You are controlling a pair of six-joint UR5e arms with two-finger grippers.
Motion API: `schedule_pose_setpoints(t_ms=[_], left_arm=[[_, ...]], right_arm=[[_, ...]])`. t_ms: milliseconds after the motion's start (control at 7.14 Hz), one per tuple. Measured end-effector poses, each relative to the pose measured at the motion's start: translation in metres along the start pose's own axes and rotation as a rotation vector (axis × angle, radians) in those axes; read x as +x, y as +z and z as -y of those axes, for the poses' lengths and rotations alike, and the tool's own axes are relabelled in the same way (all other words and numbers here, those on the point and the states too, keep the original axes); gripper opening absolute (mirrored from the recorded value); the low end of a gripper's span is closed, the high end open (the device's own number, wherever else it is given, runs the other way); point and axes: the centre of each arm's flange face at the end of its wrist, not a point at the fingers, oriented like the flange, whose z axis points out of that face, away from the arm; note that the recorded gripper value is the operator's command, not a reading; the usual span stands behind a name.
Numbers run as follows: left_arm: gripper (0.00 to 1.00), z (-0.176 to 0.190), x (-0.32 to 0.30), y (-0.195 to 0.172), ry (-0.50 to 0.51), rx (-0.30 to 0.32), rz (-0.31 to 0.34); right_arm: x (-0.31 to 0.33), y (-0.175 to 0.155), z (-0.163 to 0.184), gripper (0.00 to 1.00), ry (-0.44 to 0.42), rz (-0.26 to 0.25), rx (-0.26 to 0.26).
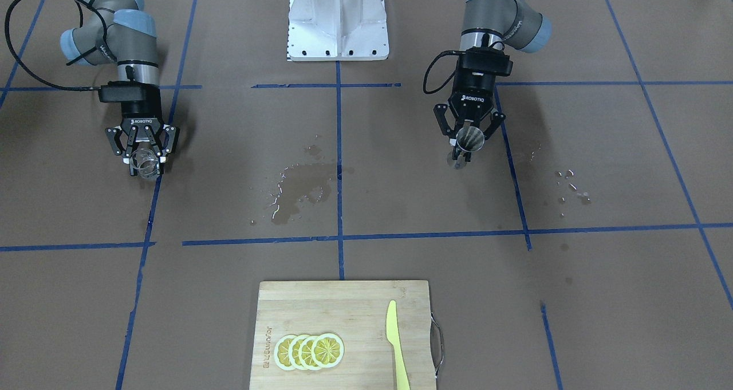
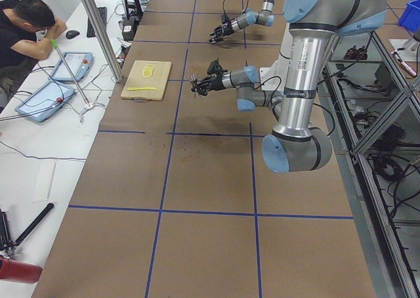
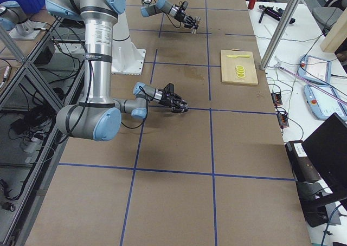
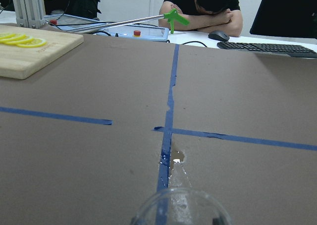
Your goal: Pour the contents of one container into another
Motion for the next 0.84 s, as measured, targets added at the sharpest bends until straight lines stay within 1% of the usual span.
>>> schedule_pose_setpoints(t_ms=[140,280,560,840], left_arm=[[0.00,0.001,0.001,0.000,-0.001,0.001,-0.001],[0.00,0.001,0.001,-0.001,-0.002,0.001,-0.003],[0.00,0.008,0.018,-0.001,-0.010,0.002,-0.030],[0.00,0.008,0.052,0.006,-0.014,-0.021,-0.079]], right_arm=[[-0.002,0.000,0.011,0.00,0.013,0.007,-0.004],[-0.004,0.001,0.029,0.00,0.005,0.018,-0.008],[-0.008,-0.002,0.070,0.00,-0.075,0.047,-0.001],[-0.024,-0.012,0.116,0.00,-0.167,0.105,0.011]])
